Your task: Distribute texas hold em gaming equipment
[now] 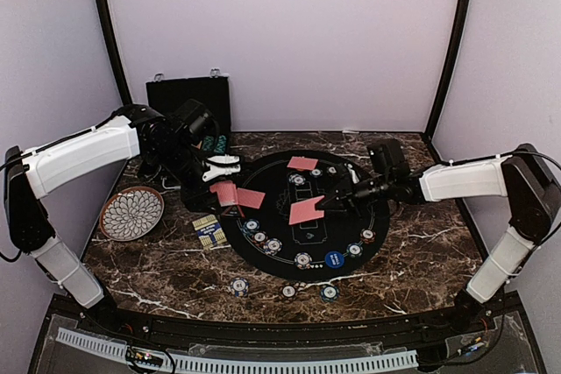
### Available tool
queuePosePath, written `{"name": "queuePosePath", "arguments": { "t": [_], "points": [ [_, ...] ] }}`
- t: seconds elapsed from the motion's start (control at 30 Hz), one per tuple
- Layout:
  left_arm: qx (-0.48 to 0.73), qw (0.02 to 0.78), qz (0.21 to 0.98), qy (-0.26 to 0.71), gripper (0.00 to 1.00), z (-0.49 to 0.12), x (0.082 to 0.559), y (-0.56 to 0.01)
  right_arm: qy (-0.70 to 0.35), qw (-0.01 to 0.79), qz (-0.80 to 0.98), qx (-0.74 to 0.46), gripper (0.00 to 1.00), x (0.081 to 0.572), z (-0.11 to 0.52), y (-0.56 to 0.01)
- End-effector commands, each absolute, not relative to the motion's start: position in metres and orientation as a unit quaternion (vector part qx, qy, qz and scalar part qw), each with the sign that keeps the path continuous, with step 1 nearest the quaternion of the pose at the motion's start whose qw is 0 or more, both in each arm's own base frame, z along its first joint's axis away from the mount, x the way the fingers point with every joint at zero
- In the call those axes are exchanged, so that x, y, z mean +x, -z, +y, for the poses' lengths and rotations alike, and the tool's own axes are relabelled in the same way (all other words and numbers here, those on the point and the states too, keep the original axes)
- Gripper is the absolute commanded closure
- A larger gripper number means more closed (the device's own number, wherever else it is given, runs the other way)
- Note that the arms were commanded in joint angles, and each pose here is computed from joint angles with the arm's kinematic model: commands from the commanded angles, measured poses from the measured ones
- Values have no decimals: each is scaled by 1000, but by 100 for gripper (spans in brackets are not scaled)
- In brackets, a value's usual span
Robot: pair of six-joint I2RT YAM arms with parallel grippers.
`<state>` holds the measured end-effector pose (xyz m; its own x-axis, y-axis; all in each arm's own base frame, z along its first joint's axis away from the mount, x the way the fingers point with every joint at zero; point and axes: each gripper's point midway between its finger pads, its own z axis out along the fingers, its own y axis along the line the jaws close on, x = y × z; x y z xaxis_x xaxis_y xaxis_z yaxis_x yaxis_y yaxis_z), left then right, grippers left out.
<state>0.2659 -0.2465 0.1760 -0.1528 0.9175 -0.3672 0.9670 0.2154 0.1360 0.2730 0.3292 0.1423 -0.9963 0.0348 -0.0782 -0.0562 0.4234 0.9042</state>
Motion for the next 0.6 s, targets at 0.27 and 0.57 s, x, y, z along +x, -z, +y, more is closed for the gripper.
{"name": "queuePosePath", "arguments": {
  "t": [0.27, 0.57],
  "points": [
    [623, 191, 755, 74, 91, -245, 261, -189, -389, 35, 920, -34, 100, 262, 273, -73],
    [623, 189, 755, 77, 91, -245, 260, -188, -338, 41, 939, -45, 100, 268, 258, -58]
  ]
}}
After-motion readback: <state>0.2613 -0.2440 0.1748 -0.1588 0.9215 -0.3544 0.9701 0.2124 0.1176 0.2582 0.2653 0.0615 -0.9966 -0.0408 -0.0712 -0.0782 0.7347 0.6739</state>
